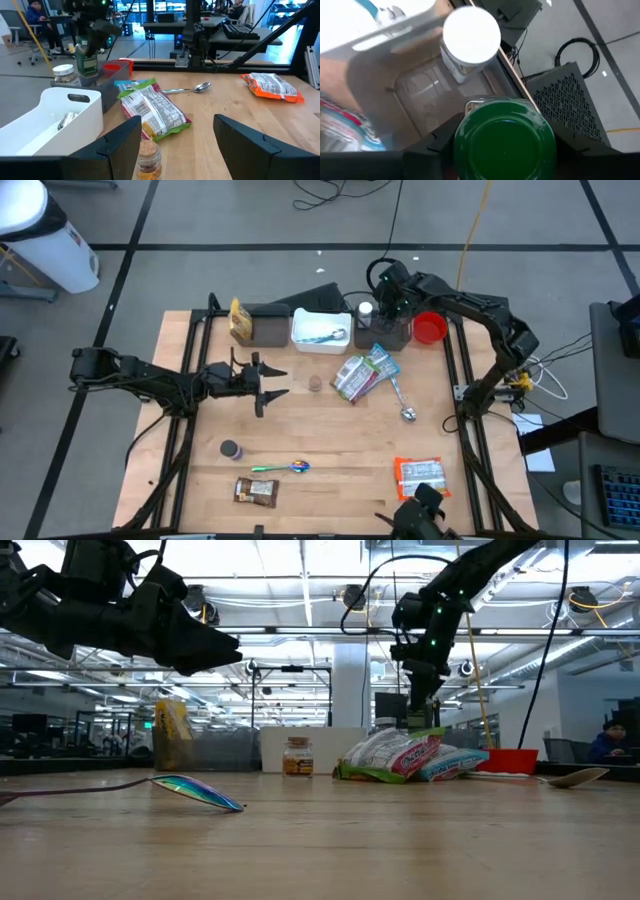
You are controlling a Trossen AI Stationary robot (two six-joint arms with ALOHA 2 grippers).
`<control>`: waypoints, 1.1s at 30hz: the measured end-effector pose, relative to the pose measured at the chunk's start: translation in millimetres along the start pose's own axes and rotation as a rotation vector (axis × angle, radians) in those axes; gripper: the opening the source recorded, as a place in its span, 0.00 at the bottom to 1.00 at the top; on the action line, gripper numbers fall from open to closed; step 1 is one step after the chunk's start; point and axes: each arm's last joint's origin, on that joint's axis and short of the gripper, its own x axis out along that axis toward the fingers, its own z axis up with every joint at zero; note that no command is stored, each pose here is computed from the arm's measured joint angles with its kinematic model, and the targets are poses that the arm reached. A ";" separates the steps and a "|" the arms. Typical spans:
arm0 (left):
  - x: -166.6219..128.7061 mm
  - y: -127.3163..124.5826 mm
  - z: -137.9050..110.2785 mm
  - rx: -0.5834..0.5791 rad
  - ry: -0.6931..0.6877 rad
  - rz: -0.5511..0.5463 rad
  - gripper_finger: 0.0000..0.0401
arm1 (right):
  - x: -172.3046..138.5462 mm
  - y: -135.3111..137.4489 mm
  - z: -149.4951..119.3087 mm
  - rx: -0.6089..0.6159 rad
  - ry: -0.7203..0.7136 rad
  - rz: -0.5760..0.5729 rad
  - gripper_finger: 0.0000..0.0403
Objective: Pick & Place Food Item
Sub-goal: Put the green seasoning bottle into the right black bin
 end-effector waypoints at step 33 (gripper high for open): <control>0.1 0.0 -0.8 0.001 0.010 -0.001 0.64 | 38.5 -12.4 0.2 0.012 0.017 0.040 0.48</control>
